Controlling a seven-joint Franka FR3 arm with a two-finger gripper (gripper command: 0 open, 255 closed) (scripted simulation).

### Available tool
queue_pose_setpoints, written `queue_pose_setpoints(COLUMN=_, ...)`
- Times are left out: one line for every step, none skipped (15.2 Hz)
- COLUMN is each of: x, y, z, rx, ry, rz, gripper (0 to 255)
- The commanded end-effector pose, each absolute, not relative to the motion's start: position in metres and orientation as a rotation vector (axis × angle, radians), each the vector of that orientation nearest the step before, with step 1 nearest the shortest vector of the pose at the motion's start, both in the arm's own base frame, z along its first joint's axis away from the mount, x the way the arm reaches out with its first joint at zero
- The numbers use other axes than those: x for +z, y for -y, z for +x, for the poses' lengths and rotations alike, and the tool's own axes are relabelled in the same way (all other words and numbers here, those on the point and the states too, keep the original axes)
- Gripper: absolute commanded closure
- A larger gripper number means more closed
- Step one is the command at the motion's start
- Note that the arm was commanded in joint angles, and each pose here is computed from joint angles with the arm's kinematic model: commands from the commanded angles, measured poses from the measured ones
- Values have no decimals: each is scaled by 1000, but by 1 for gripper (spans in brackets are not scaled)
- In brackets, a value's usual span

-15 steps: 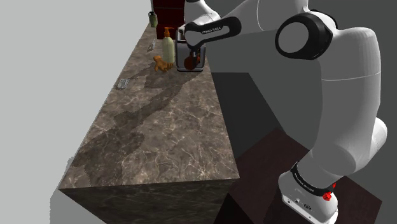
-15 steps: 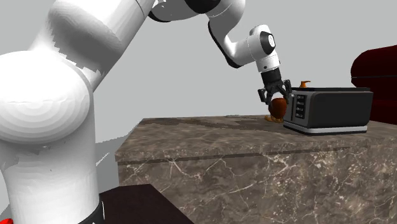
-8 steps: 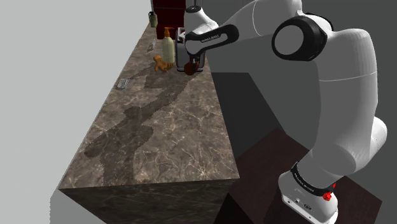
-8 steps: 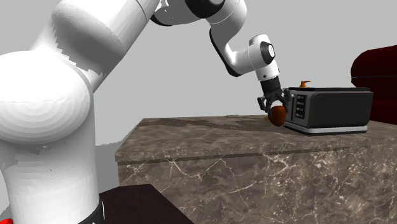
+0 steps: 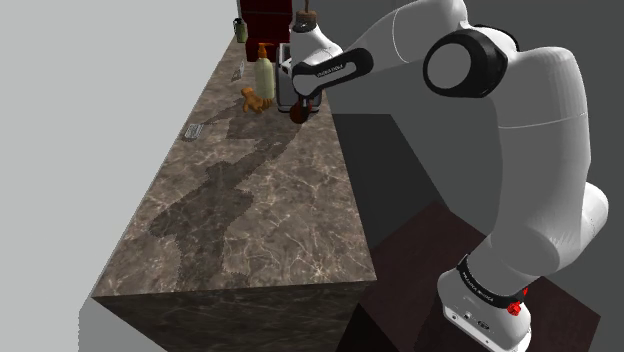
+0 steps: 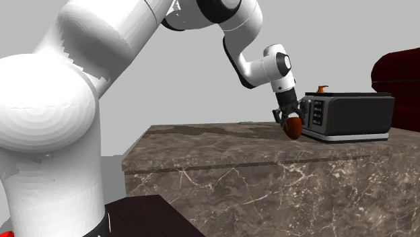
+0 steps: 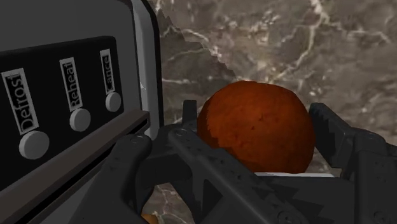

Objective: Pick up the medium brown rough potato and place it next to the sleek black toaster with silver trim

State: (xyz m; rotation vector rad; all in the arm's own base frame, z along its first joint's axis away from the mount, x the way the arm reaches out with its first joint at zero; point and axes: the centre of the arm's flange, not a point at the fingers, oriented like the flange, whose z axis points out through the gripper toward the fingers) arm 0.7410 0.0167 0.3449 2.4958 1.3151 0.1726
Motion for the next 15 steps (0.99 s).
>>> queue_pose_setpoints(x=335, y=-18, z=740, rx=156, ry=-1320, rz=2502, gripper=255)
queue_pose_setpoints(x=335, y=-18, z=740, rx=157, ry=-1320, rz=2502, gripper=255)
queue_pose_setpoints(x=335, y=-18, z=740, rx=157, ry=-1320, rz=2502, gripper=255)
queue_pose_setpoints(x=335, y=-18, z=740, rx=157, ry=-1320, rz=2502, gripper=255)
queue_pose_setpoints(x=335, y=-18, z=740, rx=157, ry=-1320, rz=2502, gripper=255)
queue_pose_setpoints(x=335, y=-19, z=740, rx=157, ry=-1320, rz=2502, gripper=0)
queue_pose_setpoints(x=336, y=-18, z=739, rx=157, ry=-1320, rz=2502, gripper=0)
queue_pose_setpoints(x=335, y=-19, z=739, rx=157, ry=-1320, rz=2502, gripper=0)
queue_pose_setpoints(x=335, y=-19, z=739, rx=157, ry=-1320, rz=2502, gripper=0)
queue_pose_setpoints(x=335, y=-19, z=739, rx=157, ry=-1320, rz=2502, gripper=0)
queue_pose_setpoints(x=335, y=-18, z=740, rx=157, ry=-1320, rz=2502, gripper=0)
queue_pose_setpoints(x=347, y=-21, z=737, rx=157, ry=-1320, rz=2502, gripper=0)
queue_pose_setpoints(x=360, y=-23, z=734, rx=157, ry=-1320, rz=2502, gripper=0)
queue_pose_setpoints(x=372, y=-26, z=730, rx=157, ry=-1320, rz=2502, gripper=0)
queue_pose_setpoints(x=382, y=-29, z=728, rx=157, ry=-1320, rz=2502, gripper=0)
